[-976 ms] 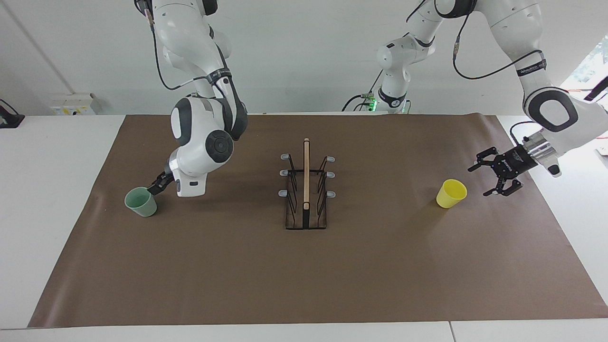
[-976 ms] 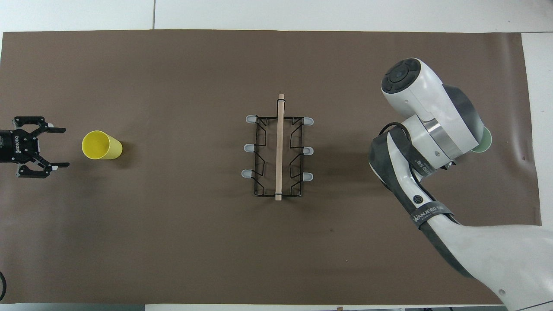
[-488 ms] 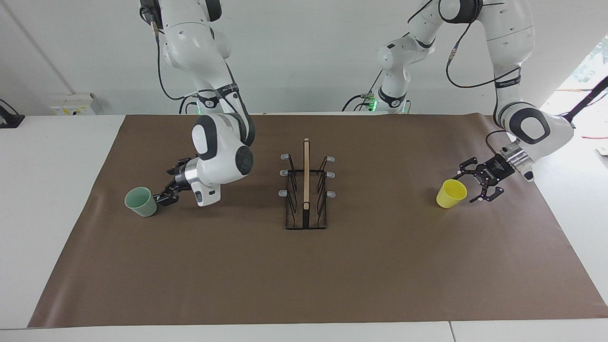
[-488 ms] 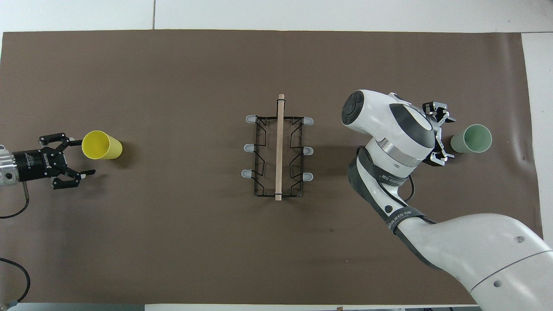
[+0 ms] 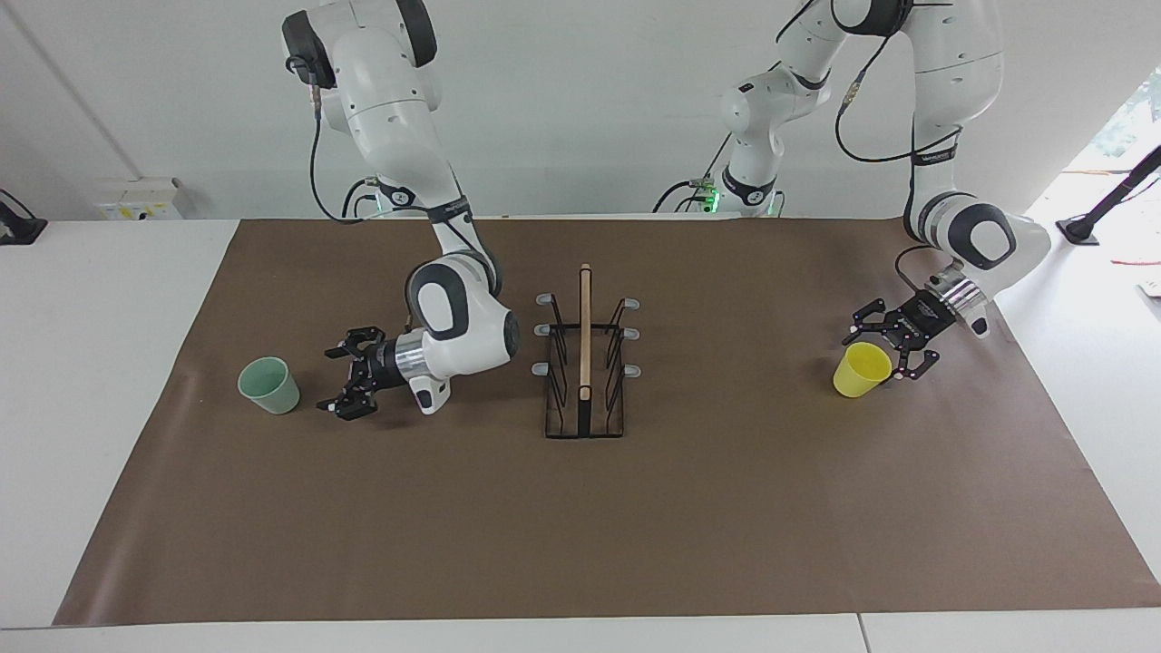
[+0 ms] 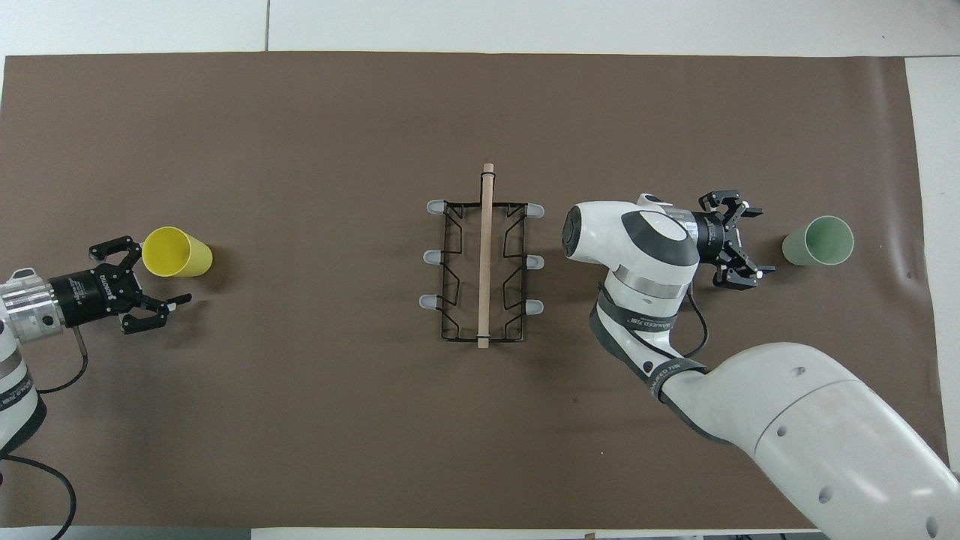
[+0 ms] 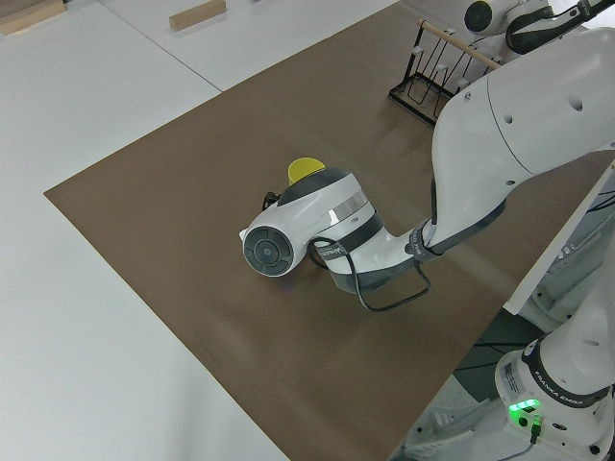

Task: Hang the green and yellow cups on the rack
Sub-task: 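Reach the left gripper to the yellow cup while the right gripper reaches green, then grasp the yellow cup with the left gripper while the right gripper grasps green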

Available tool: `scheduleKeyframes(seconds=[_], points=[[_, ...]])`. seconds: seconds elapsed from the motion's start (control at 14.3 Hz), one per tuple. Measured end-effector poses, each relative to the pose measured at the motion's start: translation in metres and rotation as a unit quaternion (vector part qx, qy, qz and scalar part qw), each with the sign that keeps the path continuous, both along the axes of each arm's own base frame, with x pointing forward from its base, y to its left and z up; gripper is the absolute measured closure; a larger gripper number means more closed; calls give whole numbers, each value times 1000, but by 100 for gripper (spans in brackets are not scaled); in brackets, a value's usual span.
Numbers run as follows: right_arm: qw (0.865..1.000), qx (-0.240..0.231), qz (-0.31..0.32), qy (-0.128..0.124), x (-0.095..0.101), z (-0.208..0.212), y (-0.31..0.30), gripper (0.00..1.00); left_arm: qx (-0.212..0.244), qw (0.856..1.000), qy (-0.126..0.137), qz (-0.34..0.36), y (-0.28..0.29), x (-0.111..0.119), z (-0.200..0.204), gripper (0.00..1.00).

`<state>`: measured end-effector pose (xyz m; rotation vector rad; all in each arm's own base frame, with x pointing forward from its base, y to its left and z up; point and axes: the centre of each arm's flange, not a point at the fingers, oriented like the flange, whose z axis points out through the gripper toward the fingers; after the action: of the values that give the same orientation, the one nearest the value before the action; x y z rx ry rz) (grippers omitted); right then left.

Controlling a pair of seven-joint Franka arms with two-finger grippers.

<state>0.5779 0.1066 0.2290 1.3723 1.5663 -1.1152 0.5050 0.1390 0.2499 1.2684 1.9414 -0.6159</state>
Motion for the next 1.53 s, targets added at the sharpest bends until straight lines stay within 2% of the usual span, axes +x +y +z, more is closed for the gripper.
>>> scheduleKeyframes(seconds=[0.42,0.63,0.84,0.98,1.25,1.39,1.53], points=[[1000,3,15,23,-9,-31,-35,0,0,1000,-3,4,-31,8,-3,0],[1000,-8,15,4,-9,-32,-44,0,15,1000,-8,1,-39,11,-2,0],[999,-14,28,-15,-6,-34,-48,0,32,999,-20,-9,-55,22,5,33],[999,-17,25,-33,-8,-37,-55,0,37,999,-34,-11,-57,31,16,34],[998,-25,33,-43,-8,-38,-61,0,68,995,-75,-25,-50,55,71,34],[998,-31,39,-44,-7,-37,-65,0,117,989,-74,-49,-50,70,117,34],[997,-36,43,-46,-5,-36,-69,0,179,978,-64,-85,-77,87,160,34]])
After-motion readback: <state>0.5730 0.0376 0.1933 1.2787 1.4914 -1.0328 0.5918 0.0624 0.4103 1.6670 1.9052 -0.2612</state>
